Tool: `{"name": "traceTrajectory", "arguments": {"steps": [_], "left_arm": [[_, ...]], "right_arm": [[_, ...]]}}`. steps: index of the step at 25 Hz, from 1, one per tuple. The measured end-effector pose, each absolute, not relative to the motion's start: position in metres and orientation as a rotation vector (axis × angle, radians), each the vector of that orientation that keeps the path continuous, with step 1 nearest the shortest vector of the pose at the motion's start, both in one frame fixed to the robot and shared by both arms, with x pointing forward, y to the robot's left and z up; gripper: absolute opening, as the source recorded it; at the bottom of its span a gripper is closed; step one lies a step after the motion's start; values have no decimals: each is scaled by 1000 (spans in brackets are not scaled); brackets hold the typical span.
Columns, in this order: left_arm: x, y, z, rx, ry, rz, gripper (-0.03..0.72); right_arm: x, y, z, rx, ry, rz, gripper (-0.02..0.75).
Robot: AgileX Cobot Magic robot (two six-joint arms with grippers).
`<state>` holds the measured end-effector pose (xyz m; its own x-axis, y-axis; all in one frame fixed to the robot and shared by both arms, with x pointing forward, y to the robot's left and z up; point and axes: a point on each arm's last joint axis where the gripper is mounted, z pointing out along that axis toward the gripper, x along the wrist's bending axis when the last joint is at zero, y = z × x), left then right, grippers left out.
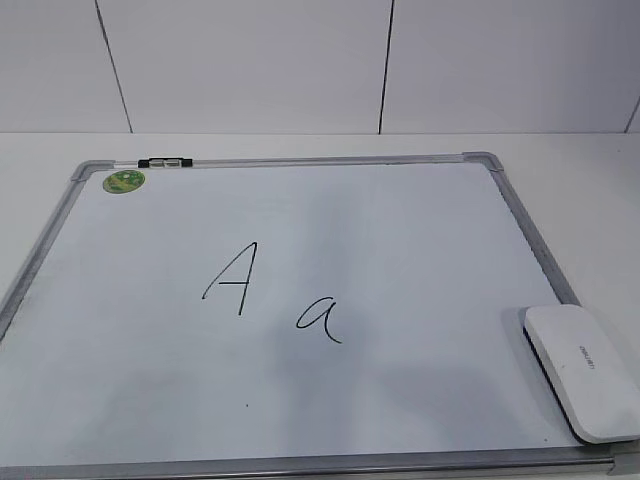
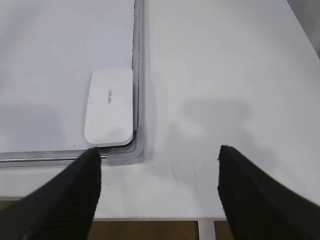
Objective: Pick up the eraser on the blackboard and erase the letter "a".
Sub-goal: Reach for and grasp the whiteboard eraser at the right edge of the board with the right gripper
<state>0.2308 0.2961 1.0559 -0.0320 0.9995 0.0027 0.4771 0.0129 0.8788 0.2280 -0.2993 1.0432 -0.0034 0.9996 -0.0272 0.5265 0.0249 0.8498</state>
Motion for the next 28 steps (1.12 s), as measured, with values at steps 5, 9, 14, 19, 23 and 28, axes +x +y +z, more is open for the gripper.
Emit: {"name": "traceTrajectory", "arguments": {"steps": [5, 9, 14, 19, 23, 28], "left_arm": [[231, 296, 1056, 1546, 1594, 951, 182], [231, 296, 1056, 1546, 1594, 951, 182], [231, 296, 1056, 1546, 1594, 951, 182], [231, 296, 1056, 1546, 1594, 951, 182], [231, 296, 1056, 1546, 1594, 951, 182], [231, 296, 1056, 1546, 1594, 951, 182]], "right_arm": [[228, -299, 1043, 1584, 1613, 870, 570], [228, -299, 1043, 1584, 1613, 870, 570], [229, -296, 1050, 1552, 1586, 950, 570], [234, -288, 1067, 1420, 1499, 1163, 569], [242, -282, 1073, 1347, 1545, 1214, 570], [266, -274, 1076, 1350, 1683, 1223, 569]]}}
